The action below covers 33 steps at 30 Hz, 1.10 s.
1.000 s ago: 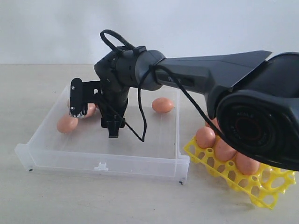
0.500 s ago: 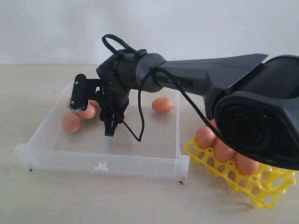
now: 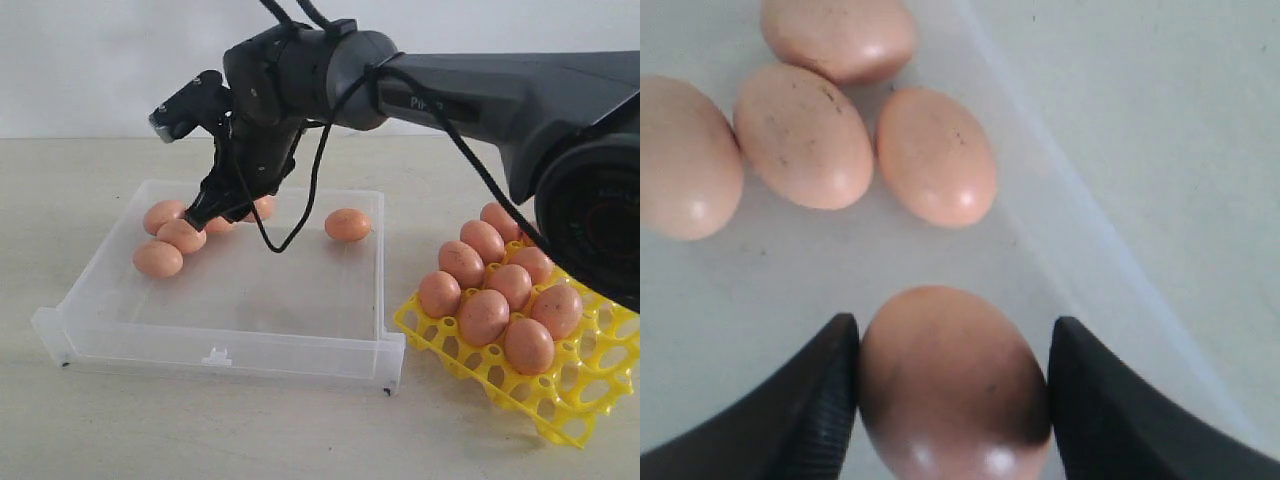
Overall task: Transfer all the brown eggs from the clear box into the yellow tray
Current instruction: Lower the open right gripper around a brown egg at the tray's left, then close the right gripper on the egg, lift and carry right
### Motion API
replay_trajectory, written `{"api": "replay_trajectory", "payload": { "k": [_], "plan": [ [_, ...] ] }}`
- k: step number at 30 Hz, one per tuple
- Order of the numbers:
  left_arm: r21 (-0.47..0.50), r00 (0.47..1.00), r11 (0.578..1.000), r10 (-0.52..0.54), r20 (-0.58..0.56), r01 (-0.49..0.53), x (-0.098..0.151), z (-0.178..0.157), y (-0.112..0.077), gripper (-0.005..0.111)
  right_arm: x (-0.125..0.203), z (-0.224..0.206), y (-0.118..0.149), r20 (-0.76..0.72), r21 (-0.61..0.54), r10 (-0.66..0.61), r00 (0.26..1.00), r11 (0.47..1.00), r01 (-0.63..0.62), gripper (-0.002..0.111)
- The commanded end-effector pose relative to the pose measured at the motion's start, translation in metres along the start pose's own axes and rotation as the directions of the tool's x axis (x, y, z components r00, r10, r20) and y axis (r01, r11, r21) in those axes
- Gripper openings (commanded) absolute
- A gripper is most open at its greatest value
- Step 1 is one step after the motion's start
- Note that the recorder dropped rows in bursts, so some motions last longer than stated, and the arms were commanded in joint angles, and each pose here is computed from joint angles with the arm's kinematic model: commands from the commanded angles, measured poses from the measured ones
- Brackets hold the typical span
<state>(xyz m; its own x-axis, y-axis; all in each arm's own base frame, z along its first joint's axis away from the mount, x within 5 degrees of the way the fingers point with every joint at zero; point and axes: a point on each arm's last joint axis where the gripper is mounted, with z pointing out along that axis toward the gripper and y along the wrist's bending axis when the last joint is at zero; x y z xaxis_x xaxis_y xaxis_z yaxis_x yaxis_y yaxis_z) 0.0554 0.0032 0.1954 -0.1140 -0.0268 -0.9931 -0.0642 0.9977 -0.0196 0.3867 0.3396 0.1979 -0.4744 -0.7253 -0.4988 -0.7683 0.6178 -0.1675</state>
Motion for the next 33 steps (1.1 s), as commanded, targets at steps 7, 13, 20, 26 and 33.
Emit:
{"api": "replay_trajectory", "payload": {
  "k": [7, 13, 20, 26, 33],
  "plan": [
    [-0.001, 1.000, 1.000, 0.004, 0.000, -0.004, 0.001, 0.000, 0.000, -0.004, 0.026, 0.014, 0.004, -0.166, -0.095, 0.399, 0.902, 0.904, -0.418, 0.000],
    [-0.001, 1.000, 1.000, 0.004, 0.000, -0.004, 0.001, 0.000, 0.000, -0.004, 0.043, 0.025, 0.008, -0.214, -0.083, 0.400, 0.891, 0.902, -0.424, 0.000],
    [-0.001, 1.000, 1.000, 0.004, 0.000, -0.004, 0.001, 0.000, 0.000, -0.004, 0.040, 0.027, 0.005, -0.164, -0.081, 0.391, 0.906, 0.910, -0.407, 0.000],
    [-0.001, 1.000, 1.000, 0.004, 0.000, -0.004, 0.001, 0.000, 0.000, -0.004, 0.039, 0.029, 0.005, -0.149, -0.079, 0.389, 0.909, 0.912, -0.403, 0.000],
    [-0.001, 1.000, 1.000, 0.004, 0.000, -0.004, 0.001, 0.000, 0.000, -0.004, 0.026, 0.004, -0.001, 0.059, -0.099, 0.419, 0.906, 0.905, -0.413, 0.000]
  ]
}}
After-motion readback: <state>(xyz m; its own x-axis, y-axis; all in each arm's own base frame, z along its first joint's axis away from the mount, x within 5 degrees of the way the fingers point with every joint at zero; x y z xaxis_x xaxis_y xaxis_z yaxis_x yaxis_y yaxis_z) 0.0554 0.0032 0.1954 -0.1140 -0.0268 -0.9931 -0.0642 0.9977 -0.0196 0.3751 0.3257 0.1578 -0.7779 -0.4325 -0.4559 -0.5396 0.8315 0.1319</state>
